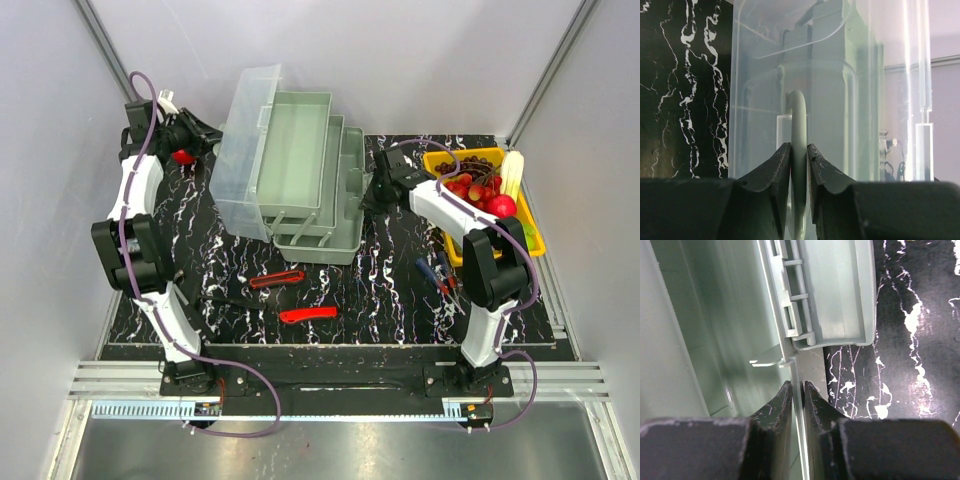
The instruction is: Pack the tool kit
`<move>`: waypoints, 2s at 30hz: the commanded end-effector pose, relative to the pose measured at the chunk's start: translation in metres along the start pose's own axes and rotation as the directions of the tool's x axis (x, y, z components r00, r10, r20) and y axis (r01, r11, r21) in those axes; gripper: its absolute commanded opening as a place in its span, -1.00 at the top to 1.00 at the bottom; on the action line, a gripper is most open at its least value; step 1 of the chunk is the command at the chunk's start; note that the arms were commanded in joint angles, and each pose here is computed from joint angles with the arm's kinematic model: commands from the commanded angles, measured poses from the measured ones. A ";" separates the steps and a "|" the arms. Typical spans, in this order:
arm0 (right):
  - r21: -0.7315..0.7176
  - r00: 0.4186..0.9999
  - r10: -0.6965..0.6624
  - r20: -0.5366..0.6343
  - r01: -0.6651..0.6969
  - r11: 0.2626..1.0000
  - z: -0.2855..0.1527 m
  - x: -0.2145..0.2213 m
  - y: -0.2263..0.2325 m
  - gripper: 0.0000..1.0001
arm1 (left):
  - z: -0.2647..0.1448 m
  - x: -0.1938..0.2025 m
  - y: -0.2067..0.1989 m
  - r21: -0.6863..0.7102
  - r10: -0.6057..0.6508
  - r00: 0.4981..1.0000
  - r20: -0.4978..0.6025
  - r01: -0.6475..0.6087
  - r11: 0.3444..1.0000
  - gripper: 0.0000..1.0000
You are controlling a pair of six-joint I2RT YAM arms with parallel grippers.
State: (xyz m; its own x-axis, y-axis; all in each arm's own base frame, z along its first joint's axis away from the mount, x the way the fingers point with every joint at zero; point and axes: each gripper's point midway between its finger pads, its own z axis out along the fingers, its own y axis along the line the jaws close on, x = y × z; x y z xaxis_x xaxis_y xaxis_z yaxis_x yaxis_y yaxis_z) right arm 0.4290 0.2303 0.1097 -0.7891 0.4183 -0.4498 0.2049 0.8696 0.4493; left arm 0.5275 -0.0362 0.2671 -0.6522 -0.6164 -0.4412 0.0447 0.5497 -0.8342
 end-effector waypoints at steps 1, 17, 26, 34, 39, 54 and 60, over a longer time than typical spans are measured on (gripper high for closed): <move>0.214 0.999 0.029 0.035 -0.036 0.976 -0.002 -0.010 -0.065 0.63 | -0.002 -0.027 -0.007 0.044 0.099 0.991 0.084 -0.103 0.994 0.46; 0.199 0.997 0.069 0.032 -0.074 0.977 0.001 -0.009 -0.071 0.63 | -0.015 -0.021 0.059 -0.283 0.152 0.982 0.115 -0.114 0.952 -0.60; 0.179 0.996 0.075 0.043 -0.082 0.980 0.000 -0.010 -0.068 0.61 | -0.030 -0.030 0.067 -0.388 0.189 0.970 0.153 -0.117 0.914 -0.49; 0.178 0.996 0.077 0.044 -0.083 0.981 0.000 -0.010 -0.069 0.60 | -0.027 -0.015 0.098 -0.451 0.208 0.972 0.104 -0.140 0.881 -0.10; 0.180 0.996 0.082 0.032 -0.087 0.980 0.004 -0.006 -0.071 0.60 | -0.019 -0.006 0.104 -0.422 0.209 0.974 0.093 -0.151 0.894 0.03; 0.194 0.994 0.103 0.030 -0.107 0.975 0.007 -0.003 -0.080 0.60 | -0.020 0.006 0.157 -0.578 0.219 0.975 0.041 -0.156 0.801 0.33; 0.223 0.993 0.109 0.045 -0.116 0.968 0.003 -0.003 -0.092 0.61 | -0.023 0.009 0.165 -0.606 0.219 0.975 0.026 -0.159 0.779 0.32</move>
State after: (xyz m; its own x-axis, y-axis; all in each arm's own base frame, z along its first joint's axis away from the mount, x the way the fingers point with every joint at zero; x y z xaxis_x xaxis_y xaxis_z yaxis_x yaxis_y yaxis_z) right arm 0.4366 0.2063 0.1076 -0.7366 0.5042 -0.4508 0.2617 0.8271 0.4974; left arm 0.5086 0.0643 0.1341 -0.6041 -0.5232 -0.6011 -0.3303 0.8508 -0.4087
